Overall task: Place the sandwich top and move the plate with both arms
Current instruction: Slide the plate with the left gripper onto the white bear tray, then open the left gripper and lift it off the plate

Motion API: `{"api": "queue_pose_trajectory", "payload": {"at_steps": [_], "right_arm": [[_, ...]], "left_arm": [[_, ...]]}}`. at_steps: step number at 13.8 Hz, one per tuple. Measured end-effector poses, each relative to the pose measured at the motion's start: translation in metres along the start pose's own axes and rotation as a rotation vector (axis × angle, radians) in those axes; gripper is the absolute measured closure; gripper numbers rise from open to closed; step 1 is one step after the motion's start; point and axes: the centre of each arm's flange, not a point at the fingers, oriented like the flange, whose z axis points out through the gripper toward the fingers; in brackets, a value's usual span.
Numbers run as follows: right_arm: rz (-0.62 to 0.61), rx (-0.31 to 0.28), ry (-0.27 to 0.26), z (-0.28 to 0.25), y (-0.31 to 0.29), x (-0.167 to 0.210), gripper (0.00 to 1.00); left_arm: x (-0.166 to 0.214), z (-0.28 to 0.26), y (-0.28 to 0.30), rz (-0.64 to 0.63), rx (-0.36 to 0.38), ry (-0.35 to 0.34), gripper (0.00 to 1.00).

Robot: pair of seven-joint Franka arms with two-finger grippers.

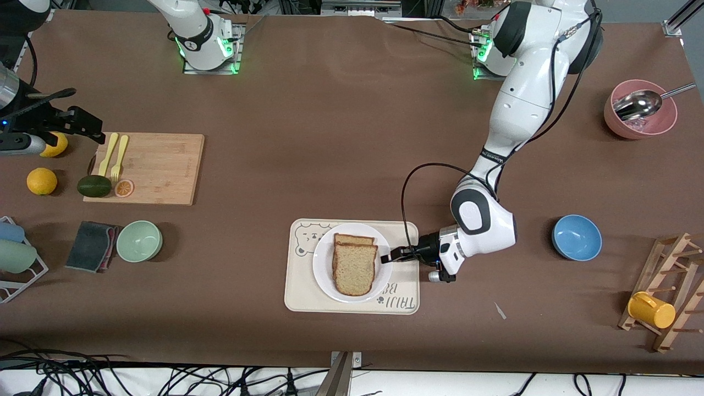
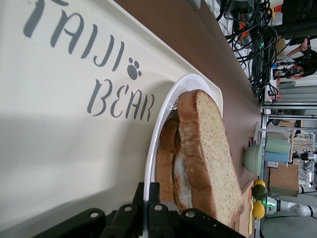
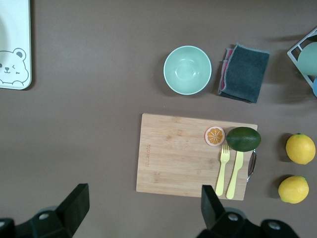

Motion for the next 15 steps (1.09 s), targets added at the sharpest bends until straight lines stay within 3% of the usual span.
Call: {"api": "queue_pose_trajectory", "payload": {"at_steps": [1,10,12,15], "right_arm": [[0.0,0.0,0.0,0.0,0.0,0.0,0.0],[0.0,0.0,-0.002,0.001,0.0,0.0,0.0],[0.0,0.0,-0.002,0.001,0.0,0.0,0.0],[0.0,0.0,-0.003,0.001,0.0,0.0,0.0]], "left_arm": [[0.0,0.001,0.0,-0.001,-0.001,0.0,0.91],[0.021,-0.029,0.038,-0.059,-0.037,0.049,0.01],[0.025,-0.048,0.052,-0.029,-0.013,0.051,0.0],[0.019,-0.082,0.072,0.048,0.087,0.017,0.0]]}}
